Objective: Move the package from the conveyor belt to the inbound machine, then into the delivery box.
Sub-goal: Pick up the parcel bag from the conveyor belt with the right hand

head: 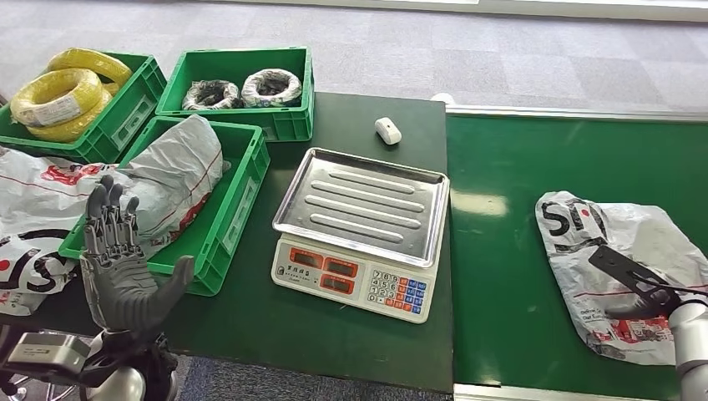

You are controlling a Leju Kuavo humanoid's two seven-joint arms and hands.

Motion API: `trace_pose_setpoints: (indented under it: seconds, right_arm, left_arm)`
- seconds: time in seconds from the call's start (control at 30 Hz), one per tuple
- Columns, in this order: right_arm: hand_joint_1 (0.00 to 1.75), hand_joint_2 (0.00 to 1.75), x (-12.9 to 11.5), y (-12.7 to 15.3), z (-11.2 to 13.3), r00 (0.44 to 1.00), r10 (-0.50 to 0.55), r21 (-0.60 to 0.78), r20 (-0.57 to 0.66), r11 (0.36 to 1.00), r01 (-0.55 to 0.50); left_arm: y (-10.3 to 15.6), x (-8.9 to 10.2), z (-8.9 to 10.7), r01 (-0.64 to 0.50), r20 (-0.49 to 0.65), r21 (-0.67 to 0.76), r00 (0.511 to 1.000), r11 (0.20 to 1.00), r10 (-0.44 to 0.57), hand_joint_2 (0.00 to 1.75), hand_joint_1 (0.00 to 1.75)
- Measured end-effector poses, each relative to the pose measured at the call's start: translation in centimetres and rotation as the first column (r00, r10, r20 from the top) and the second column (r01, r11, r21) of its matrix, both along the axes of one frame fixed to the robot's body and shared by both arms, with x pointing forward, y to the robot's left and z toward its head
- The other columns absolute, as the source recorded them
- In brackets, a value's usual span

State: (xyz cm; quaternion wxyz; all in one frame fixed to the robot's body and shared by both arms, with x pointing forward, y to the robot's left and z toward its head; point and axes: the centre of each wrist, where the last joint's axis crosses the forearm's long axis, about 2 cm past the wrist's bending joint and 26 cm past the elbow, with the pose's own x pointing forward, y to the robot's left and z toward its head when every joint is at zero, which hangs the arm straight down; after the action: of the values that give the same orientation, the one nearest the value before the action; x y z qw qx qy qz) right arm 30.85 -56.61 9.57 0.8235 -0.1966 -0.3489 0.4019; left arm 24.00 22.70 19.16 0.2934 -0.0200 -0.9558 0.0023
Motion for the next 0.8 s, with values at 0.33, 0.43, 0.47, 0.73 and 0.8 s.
trace_pose_setpoints:
  seconds: [0.33,0.43,0.47,0.73,0.8]
  right_arm:
    - [0.0,1.75,-0.9,1.5,-2.0,0.99,0.125,0.077,-0.066,0.99,-0.12]
    - [0.0,1.75,-0.8,1.8,-2.1,0.985,0.153,0.077,-0.077,0.986,-0.147]
    - [0.0,1.75,-0.8,2.0,-2.2,0.983,0.167,0.077,-0.082,0.984,-0.16]
    - [1.75,1.75,0.0,3.2,-2.3,0.965,0.244,0.072,-0.1,0.969,-0.238]
    - [1.75,1.75,0.2,3.5,-2.3,0.962,0.255,0.074,-0.097,0.966,-0.249]
  left_arm:
    - [-0.4,1.0,0.1,0.023,0.001,0.0,1.0,1.0,-0.023,1.75,0.0]
    - [-0.5,1.1,0.1,0.026,-0.001,0.002,1.0,1.0,-0.026,1.75,0.0]
    - [-0.5,1.1,0.0,0.025,-0.002,0.002,1.0,1.0,-0.025,1.75,0.0]
    - [-0.6,1.0,-0.1,0.011,-0.009,-0.002,1.0,1.0,-0.011,1.75,0.0]
    - [-0.6,0.9,-0.2,0.009,-0.011,-0.003,1.0,1.0,-0.009,1.75,0.0]
